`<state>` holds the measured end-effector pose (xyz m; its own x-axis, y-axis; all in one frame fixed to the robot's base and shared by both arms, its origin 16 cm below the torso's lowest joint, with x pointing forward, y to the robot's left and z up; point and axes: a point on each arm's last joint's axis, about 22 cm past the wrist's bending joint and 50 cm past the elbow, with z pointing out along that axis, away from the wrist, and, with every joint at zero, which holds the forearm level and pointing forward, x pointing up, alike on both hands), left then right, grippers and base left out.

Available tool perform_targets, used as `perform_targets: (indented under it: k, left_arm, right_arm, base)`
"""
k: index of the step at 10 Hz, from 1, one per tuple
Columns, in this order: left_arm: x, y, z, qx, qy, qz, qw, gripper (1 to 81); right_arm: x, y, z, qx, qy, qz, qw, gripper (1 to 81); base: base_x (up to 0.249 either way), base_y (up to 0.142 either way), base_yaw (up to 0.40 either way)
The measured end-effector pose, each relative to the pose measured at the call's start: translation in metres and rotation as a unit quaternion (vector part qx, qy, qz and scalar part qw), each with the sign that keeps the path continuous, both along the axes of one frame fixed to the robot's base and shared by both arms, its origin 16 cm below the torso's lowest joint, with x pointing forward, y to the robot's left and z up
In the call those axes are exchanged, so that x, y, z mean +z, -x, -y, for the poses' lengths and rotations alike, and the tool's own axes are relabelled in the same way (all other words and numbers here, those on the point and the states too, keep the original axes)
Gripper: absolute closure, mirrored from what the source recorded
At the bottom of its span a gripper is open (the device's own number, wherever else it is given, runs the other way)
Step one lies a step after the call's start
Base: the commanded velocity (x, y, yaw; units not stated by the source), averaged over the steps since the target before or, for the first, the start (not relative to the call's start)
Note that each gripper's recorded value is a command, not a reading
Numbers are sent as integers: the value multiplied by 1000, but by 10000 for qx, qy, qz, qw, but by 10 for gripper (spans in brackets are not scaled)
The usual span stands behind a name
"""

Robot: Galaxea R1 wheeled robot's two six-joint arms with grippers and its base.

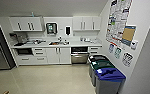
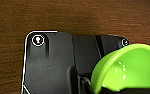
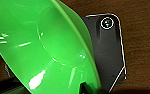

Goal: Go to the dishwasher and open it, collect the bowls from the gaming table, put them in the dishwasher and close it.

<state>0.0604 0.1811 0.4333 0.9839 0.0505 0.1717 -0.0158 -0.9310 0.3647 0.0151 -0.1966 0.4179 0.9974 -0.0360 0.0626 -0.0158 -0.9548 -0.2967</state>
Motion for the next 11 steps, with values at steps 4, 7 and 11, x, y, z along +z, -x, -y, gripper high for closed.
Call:
perform_targets:
  k: [4,7,11]
  left_arm:
    - [0,0,1,-5,8,0,10000,811]
    - [0,0,0,-3,1,4,10000,811]
    - [0,0,0,-1,1,1,10000,811]
  right_arm:
    - [0,0,0,1,3,-5,10000,811]
    - [0,0,-2,1,-13,-3,10000,811]
    - [0,-2,-2,5,-12,10,10000,811]
  base:
    - [207,0,0]
    - [199,0,0]
    - [192,0,0]
